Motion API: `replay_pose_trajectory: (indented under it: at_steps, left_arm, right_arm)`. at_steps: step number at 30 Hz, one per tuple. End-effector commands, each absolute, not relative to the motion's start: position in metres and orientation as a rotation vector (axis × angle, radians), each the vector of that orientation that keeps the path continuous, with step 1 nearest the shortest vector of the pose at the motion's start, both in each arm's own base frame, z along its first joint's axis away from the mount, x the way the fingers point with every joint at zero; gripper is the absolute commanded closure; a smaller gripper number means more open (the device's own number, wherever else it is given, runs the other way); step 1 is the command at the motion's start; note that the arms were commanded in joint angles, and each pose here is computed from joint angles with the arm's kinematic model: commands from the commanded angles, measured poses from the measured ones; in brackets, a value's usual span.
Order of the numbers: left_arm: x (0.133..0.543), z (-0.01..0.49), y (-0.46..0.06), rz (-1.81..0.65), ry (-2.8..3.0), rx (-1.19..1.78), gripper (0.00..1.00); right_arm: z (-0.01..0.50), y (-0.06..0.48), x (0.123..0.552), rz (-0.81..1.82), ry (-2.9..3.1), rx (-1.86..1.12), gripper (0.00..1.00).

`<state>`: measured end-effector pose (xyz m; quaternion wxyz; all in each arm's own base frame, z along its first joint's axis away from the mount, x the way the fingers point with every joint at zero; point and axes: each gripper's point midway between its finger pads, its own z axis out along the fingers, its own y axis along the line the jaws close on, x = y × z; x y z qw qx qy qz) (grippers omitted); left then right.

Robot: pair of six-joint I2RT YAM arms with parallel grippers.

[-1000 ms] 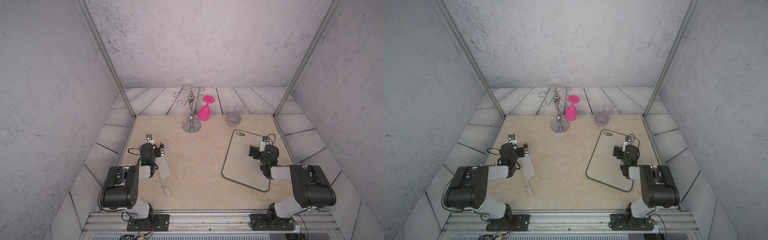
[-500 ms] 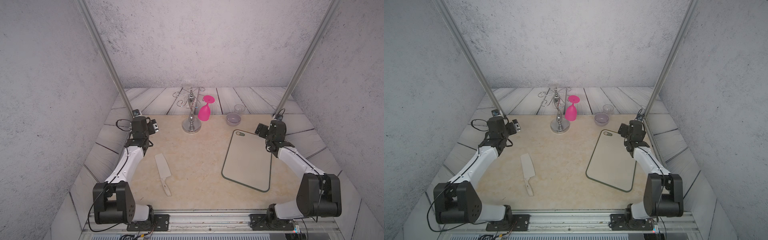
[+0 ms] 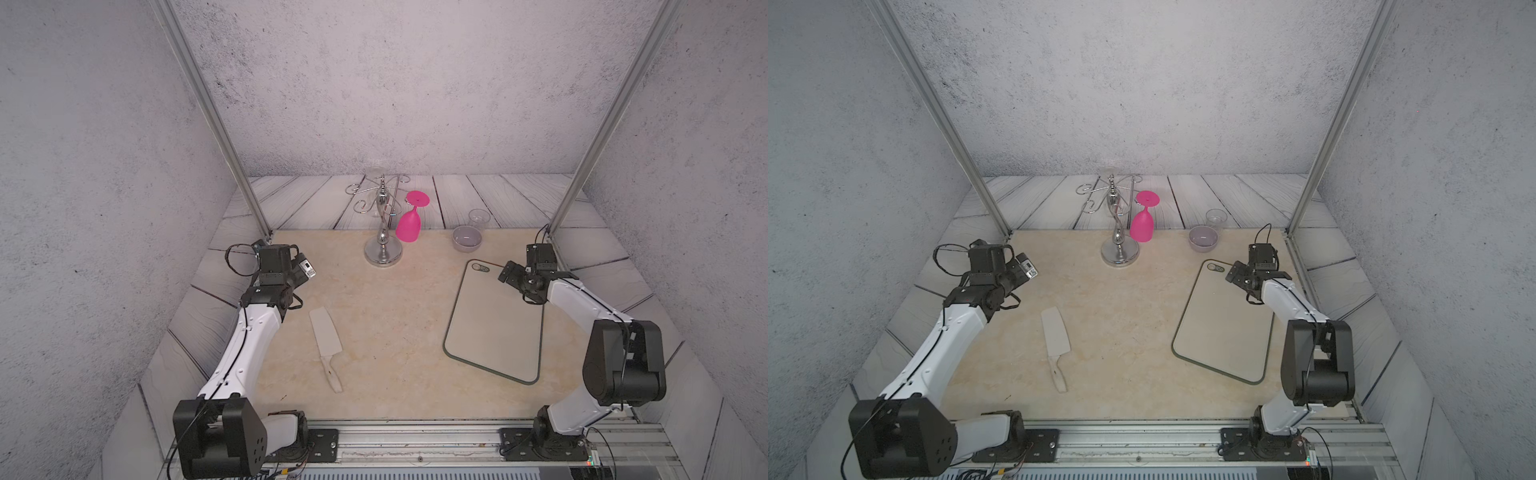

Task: Align the knife with the edge of the cutting board
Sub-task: Adjust the work surface at the center of the board.

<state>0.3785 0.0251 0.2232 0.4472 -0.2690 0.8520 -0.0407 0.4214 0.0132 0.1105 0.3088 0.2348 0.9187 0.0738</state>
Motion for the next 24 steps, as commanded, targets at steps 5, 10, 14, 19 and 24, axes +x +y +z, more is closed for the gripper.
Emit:
replay_pose_trajectory:
  at_steps: [5, 10, 14, 19, 24]
  left_arm:
    - [0.356, 0.197, -0.018, -0.185, 2.233, -0.576, 0.0]
    - [0.345, 0.194, -0.036, -0.206, 2.27, -0.504, 0.0]
    - [0.337, 0.193, -0.041, -0.222, 2.281, -0.478, 0.0]
    - [0.332, 0.192, -0.05, -0.274, 2.293, -0.457, 0.0]
    - [0.33, 0.192, -0.056, -0.31, 2.304, -0.428, 0.0]
  right_arm:
    - [0.077, 0.086, 0.439, 0.259, 2.609, 0.345, 0.01]
    - [0.062, 0.101, 0.468, 0.279, 2.623, 0.31, 0.01]
    - [0.047, 0.119, 0.485, 0.314, 2.674, 0.259, 0.01]
    - [0.026, 0.149, 0.486, 0.306, 2.74, 0.152, 0.01]
    - [0.008, 0.179, 0.467, 0.299, 2.8, 0.047, 0.01]
